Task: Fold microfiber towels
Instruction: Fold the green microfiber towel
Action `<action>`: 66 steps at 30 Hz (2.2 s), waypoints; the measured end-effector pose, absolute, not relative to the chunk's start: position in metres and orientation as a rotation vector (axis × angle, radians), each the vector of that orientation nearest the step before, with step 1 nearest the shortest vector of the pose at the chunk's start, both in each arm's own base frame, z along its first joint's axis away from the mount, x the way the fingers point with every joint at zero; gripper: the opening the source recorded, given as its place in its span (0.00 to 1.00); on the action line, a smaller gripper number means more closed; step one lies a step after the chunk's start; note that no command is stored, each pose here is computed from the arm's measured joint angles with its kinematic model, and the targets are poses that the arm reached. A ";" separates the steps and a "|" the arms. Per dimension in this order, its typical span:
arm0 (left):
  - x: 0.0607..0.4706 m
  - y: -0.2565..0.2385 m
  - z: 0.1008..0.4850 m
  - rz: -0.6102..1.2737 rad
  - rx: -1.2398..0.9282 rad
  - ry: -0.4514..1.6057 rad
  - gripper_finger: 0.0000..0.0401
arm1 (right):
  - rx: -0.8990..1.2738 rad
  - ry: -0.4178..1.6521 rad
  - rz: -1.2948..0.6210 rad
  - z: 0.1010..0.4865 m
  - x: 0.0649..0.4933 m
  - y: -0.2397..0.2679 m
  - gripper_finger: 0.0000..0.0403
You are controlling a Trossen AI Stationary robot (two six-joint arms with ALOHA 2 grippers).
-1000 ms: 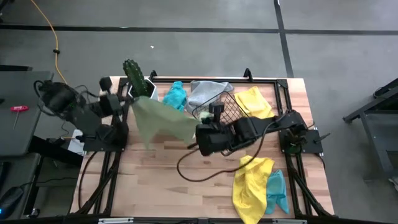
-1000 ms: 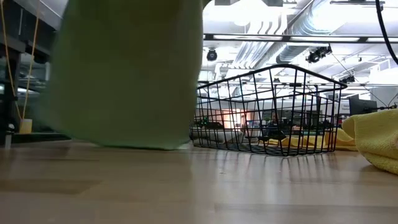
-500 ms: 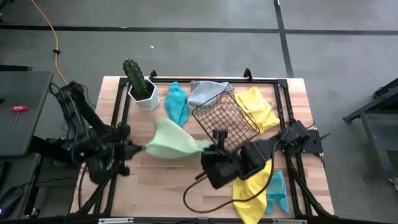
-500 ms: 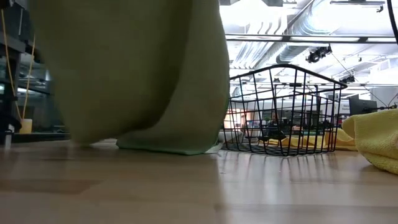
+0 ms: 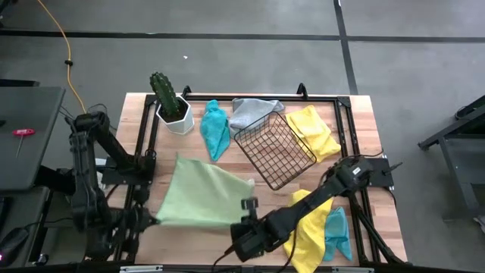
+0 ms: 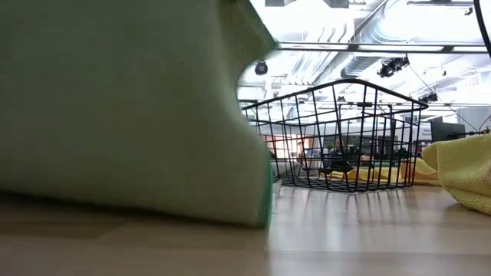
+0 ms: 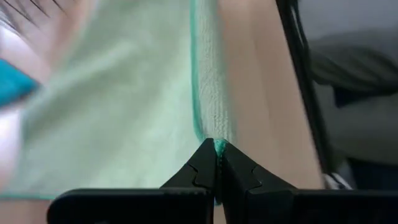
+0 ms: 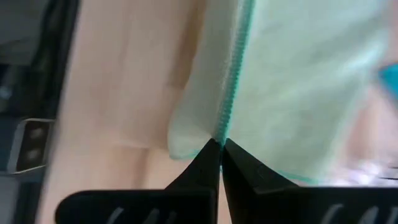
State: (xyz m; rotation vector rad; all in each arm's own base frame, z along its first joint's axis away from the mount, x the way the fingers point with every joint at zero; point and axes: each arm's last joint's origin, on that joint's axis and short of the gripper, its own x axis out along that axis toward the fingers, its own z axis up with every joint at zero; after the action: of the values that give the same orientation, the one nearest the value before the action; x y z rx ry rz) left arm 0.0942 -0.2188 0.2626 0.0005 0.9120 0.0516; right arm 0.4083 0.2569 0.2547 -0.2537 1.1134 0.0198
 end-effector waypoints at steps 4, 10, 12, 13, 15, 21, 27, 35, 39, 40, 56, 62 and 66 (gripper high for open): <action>0.100 -0.244 0.242 -0.024 -0.046 1.029 0.00 | -0.189 1.166 0.111 0.238 0.412 0.266 0.00; 0.118 -0.258 0.230 -0.163 -0.032 1.133 0.00 | -0.169 1.180 0.121 0.244 0.407 0.268 0.00; 0.123 -0.253 0.229 -0.142 -0.020 1.155 0.00 | -0.191 1.189 0.094 0.247 0.405 0.263 0.00; 0.126 -0.249 0.228 -0.116 -0.005 1.170 0.00 | -0.190 1.203 0.083 0.247 0.406 0.259 0.00; 0.130 -0.243 0.225 -0.085 0.000 1.195 0.00 | -0.159 1.241 0.106 0.246 0.407 0.254 0.00; 0.136 -0.248 0.208 -0.180 -0.130 1.195 0.00 | -0.099 1.271 0.188 0.241 0.411 0.257 0.00; 0.135 -0.253 0.195 -0.278 -0.249 1.221 0.00 | -0.038 1.252 0.283 0.232 0.416 0.269 0.00; 0.137 -0.255 0.196 -0.290 -0.252 1.195 0.00 | -0.033 1.258 0.266 0.230 0.414 0.273 0.00; 0.136 -0.242 0.191 -0.163 -0.202 1.252 0.00 | -0.025 1.277 0.206 0.229 0.417 0.262 0.00; 0.135 -0.239 0.190 -0.130 -0.197 1.266 0.00 | -0.021 1.280 0.193 0.229 0.418 0.260 0.00; 0.133 -0.232 0.188 -0.003 -0.189 1.249 0.00 | -0.022 1.321 0.130 0.212 0.426 0.251 0.00; 0.134 -0.224 0.187 0.080 -0.143 1.228 0.00 | -0.049 1.314 0.049 0.212 0.427 0.245 0.00; 0.135 -0.214 0.186 0.175 -0.125 1.248 0.00 | -0.043 1.330 -0.021 0.211 0.429 0.235 0.00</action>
State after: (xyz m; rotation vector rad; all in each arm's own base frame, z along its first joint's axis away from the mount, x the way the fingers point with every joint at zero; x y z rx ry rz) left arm 0.1355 -0.2142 0.1862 -0.1254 1.2479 0.1749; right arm 0.4285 0.2350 0.2111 -0.0434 1.3304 -0.0207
